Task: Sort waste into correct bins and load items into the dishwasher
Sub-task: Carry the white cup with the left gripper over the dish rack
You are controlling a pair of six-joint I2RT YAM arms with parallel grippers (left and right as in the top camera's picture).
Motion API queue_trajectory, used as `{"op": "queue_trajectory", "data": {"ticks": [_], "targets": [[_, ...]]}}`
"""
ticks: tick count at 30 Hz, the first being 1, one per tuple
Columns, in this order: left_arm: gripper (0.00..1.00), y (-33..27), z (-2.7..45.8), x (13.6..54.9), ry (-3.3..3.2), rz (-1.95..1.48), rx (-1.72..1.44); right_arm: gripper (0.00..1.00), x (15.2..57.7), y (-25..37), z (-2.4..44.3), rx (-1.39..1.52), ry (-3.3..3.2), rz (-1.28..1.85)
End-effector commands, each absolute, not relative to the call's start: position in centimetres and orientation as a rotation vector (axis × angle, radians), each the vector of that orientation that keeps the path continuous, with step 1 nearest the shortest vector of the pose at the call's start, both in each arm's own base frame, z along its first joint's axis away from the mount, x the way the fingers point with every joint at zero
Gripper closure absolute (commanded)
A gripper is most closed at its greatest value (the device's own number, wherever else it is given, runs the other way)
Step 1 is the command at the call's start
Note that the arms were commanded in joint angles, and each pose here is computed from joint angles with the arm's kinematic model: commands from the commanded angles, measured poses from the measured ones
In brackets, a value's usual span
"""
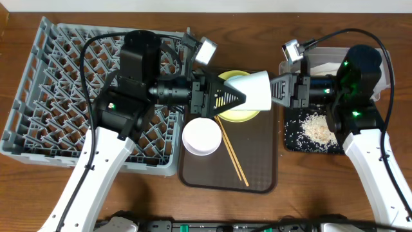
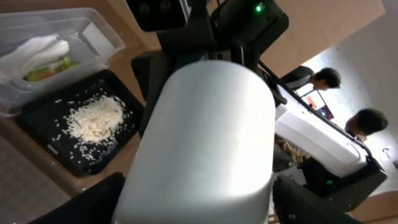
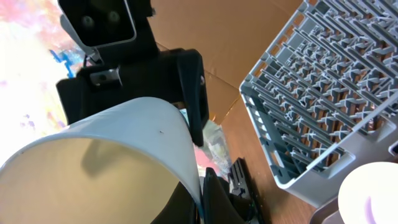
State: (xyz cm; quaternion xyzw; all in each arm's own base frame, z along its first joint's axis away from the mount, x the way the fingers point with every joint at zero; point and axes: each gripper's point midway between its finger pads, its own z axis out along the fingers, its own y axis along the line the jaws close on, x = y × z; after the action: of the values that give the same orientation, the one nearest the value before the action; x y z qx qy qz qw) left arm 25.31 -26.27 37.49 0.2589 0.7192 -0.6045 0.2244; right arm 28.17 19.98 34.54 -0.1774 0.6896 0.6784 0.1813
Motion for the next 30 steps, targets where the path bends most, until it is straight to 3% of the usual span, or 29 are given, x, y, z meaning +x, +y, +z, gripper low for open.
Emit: {"op": "queue_trajectory", "data": {"ticks": [1,19,22,26,30], "targets": [[0.23,-26.4,38.3,24.6,1.946,-1.697,0.77,0.99,28.3,19.8,35.3,-0.479,1.953,1.933],[0.25,-27.6,38.8,23.6,1.895,-1.709,0.846,0.99,28.2,20.7,35.5,-0.495,1.944,1.927],[0.27,-27.6,38.8,23.6,1.895,-1.71,0.845,0.99,28.2,20.7,35.5,-0.496,1.944,1.927],[0.39,-27.6,38.8,23.6,1.895,-1.71,0.845,0.99,28.2,20.7,35.5,-0.496,1.944,1.927],[0.42,-27.6,38.8,23.6,1.895,-1.709,0.845,0.99,28.2,20.7,35.5,-0.496,1.944,1.927]]}}
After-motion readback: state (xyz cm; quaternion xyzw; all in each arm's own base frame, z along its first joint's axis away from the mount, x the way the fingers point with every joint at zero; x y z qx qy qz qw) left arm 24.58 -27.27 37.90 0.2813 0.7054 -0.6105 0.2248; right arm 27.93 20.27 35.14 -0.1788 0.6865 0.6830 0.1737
